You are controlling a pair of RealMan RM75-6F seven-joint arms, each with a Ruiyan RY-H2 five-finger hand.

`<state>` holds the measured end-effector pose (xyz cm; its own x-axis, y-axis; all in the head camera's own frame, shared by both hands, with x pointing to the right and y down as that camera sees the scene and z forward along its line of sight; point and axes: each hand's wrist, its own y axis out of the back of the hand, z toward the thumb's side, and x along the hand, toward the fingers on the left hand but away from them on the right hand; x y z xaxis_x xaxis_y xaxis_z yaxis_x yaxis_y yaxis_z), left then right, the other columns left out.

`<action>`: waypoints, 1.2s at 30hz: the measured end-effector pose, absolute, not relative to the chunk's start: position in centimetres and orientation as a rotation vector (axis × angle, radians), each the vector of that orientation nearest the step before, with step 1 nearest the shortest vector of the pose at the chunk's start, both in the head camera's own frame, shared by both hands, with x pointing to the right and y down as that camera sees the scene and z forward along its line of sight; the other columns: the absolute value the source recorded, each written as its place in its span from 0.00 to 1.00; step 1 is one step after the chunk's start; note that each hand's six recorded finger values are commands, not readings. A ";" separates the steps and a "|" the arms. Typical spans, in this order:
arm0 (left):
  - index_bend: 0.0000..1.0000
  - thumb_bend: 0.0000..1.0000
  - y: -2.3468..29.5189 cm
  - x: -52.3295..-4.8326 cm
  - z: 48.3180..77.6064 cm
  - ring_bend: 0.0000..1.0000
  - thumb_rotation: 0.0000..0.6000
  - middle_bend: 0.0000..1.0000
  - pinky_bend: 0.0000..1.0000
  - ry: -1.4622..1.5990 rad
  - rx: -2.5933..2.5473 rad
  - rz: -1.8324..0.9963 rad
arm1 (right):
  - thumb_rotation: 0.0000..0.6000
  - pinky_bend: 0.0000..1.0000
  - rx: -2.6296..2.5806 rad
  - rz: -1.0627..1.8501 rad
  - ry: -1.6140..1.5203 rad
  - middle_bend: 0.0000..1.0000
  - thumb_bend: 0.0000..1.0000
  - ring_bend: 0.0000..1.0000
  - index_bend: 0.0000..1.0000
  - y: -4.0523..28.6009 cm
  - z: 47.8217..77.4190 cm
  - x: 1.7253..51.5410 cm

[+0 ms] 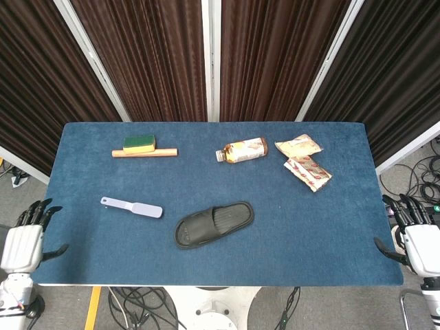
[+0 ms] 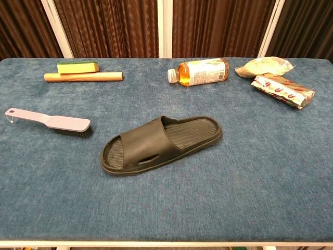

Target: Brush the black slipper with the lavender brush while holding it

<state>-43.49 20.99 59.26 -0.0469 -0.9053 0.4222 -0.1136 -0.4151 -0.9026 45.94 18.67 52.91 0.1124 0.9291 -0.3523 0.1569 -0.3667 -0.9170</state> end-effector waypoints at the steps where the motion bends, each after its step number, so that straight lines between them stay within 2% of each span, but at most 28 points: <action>1: 0.29 0.01 20.4 -43.2 59.6 0.12 1.00 0.22 0.19 1.087 -1.583 -1.517 | 1.00 0.05 -1.650 1.323 -1.068 0.17 0.18 0.01 0.06 18.4 52.9 45.9; 7: 0.29 0.01 16.0 -40.2 62.5 0.12 1.00 0.22 0.19 0.928 -1.679 -1.439 | 1.00 0.05 -1.652 1.309 -1.025 0.17 0.18 0.01 0.06 17.4 52.7 44.9; 14: 0.30 0.01 11.7 -37.1 68.2 0.12 1.00 0.22 0.19 0.675 -1.802 -1.490 | 1.00 0.05 -1.658 1.312 -1.011 0.17 0.18 0.01 0.06 17.2 52.7 44.4; 20: 0.40 0.01 9.5 -36.2 73.2 0.20 1.00 0.32 0.24 0.523 -1.842 -1.631 | 1.00 0.05 -1.650 1.338 -1.018 0.17 0.18 0.01 0.06 17.2 52.9 45.0; 23: 0.41 0.02 9.1 -35.7 74.8 0.23 1.00 0.36 0.30 0.504 -1.843 -1.672 | 1.00 0.05 -1.651 1.345 -1.017 0.17 0.18 0.01 0.06 17.2 53.1 45.1; 27: 0.45 0.09 9.3 -35.2 76.0 0.30 1.00 0.42 0.38 0.475 -1.851 -1.700 | 1.00 0.05 -1.657 1.351 -1.016 0.17 0.18 0.01 0.06 17.2 53.3 45.2; 31: 0.50 0.13 9.7 -35.2 76.7 0.40 1.00 0.50 0.45 0.453 -1.853 -1.727 | 1.00 0.05 -1.658 1.356 -1.018 0.17 0.18 0.01 0.06 17.2 53.5 45.4; 36: 0.55 0.14 10.0 -35.3 76.7 0.44 1.00 0.55 0.48 0.464 -1.839 -1.733 | 1.00 0.05 -1.663 1.365 -1.015 0.17 0.18 0.01 0.06 17.3 53.7 45.5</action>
<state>-35.34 10.04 76.67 0.1023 -0.6032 0.7910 0.1278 -0.7806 -0.6118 45.52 17.26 53.68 0.1191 0.9102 -0.3966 0.1174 -0.4096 -0.9047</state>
